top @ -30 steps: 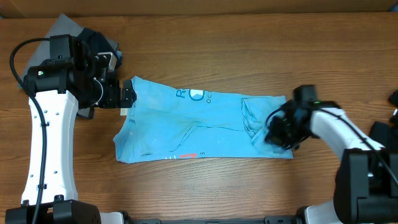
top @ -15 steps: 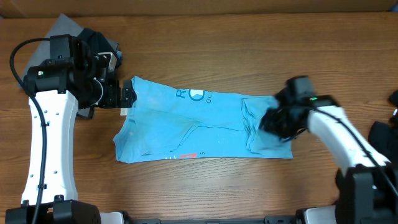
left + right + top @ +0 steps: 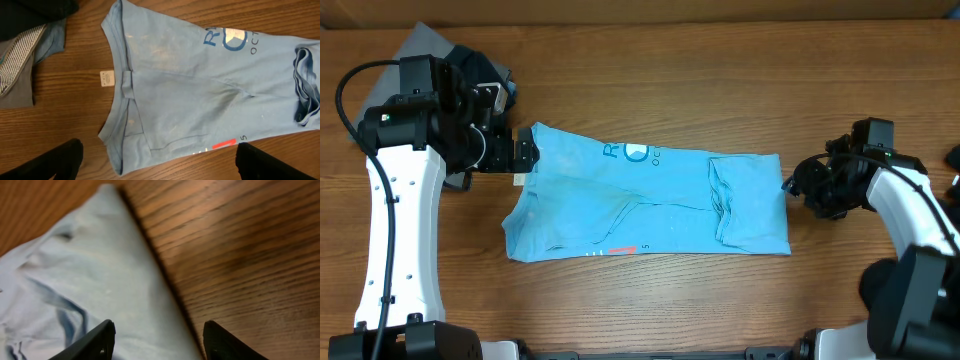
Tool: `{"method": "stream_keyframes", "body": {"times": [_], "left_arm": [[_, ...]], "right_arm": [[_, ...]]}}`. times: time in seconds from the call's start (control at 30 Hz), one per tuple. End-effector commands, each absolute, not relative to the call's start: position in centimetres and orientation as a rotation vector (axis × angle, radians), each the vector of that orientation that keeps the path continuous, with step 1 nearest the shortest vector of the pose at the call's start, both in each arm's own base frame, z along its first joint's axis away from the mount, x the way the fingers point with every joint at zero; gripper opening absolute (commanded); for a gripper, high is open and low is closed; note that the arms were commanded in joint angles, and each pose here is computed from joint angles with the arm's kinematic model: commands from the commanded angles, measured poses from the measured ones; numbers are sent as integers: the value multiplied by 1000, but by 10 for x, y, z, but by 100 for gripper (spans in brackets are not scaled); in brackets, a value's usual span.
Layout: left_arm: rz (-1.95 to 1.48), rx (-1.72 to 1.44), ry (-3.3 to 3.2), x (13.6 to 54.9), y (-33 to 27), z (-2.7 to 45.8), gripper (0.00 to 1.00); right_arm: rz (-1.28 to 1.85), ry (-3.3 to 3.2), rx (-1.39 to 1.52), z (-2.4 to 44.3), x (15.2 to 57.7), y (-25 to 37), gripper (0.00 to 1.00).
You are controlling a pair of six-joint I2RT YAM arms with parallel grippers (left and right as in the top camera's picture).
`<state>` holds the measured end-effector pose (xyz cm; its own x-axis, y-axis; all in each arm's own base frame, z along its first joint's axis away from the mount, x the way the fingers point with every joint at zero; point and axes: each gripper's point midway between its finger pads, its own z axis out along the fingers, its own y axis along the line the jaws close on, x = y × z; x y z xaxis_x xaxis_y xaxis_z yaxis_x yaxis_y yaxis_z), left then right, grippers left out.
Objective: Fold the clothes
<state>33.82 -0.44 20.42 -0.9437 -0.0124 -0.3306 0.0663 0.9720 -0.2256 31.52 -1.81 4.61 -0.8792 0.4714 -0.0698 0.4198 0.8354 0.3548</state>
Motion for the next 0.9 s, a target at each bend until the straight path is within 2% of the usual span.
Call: {"method": "stream_keyframes", "body": {"times": [0.0,0.13,0.17,0.2,0.3,0.37,0.53,0.6,0.73,0.87], "left_arm": [[-340,28,2754,341,-2,213,100],[-341,28,2754,341,-2,213,100],[-341,28,2754,341,-2,213,100],[-341,28,2755,341,-2,213,100],[-343,27,2760,340,-3,213,100],[-343,27,2762,339,-3,213,100],[-342,28,2759,340,-2,213,100],[-340,29,2755,341,-2,213,100],[-340,29,2752,342,-2,213,100],[-340,29,2754,341,-2,213,100]], "right_arm": [[604,2906,652,30,315,-11,59],[641,2988,649,6,306,-2,60],[647,3004,642,1,305,0,57],[713,3003,569,-3,305,7,51],[880,2958,445,0,306,25,49],[885,2970,450,-2,301,26,44],[935,2992,475,-3,290,31,11],[934,2987,481,-1,292,30,4],[889,2960,540,17,304,17,4],[587,2976,635,50,316,-19,4]]}}
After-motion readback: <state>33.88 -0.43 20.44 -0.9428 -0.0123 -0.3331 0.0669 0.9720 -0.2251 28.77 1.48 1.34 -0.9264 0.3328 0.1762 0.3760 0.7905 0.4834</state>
